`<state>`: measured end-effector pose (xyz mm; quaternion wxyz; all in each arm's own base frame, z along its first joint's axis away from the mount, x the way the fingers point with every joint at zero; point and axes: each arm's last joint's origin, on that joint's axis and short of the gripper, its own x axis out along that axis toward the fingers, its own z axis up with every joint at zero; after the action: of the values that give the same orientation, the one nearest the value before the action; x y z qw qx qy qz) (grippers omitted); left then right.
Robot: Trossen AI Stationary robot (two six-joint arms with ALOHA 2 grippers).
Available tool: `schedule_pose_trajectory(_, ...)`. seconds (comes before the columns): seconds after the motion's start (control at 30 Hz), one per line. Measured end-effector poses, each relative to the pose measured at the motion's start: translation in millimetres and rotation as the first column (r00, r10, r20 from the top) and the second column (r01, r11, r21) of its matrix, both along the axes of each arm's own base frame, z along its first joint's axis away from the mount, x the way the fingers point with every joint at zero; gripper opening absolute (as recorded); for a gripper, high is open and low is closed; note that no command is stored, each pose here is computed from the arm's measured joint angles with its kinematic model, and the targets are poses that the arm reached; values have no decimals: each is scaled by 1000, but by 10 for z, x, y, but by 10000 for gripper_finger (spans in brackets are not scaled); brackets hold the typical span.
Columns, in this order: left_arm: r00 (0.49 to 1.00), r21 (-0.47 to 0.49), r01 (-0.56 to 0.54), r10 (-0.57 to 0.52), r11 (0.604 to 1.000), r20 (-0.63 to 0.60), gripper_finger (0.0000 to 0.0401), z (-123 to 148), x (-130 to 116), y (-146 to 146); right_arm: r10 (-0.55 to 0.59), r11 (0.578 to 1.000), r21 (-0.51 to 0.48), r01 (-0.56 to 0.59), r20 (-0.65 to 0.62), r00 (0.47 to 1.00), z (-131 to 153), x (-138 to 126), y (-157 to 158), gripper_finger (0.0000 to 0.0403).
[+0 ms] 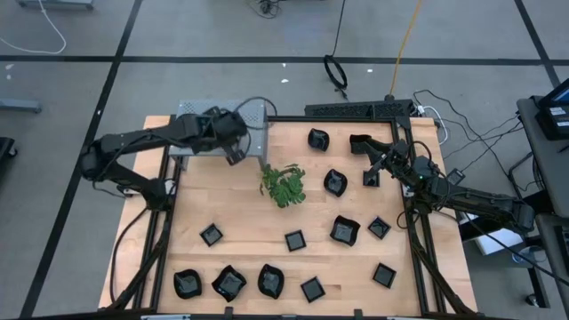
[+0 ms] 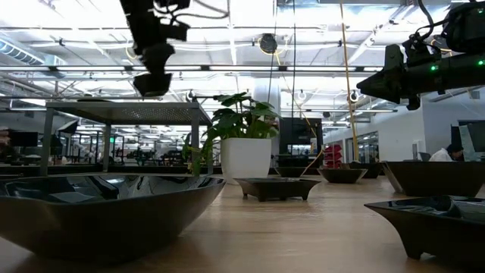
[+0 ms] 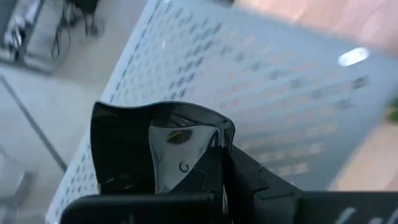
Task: Pick & Place Mini shaped plates
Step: Put the distorted square plate on the shelf
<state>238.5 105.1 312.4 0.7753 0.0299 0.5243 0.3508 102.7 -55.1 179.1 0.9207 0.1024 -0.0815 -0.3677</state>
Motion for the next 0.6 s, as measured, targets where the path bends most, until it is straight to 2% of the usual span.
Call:
schedule_pose_trajectory(0.2,998,-90,-68,66,994,-25,18,-71,-114,270,0,1000,0,0,0,1000,0,0,0,105)
schedule_pose_trajectory(0.37,994,-110,-53,41,993,-106,4,-173,-131,421,0,1000,0,0,0,1000,0,0,0,105)
schedule_pose_trajectory(0.6,985,-98,20,-36,995,-166,21,-213,-113,474,0,1000,0,0,0,1000,0,0,0,105)
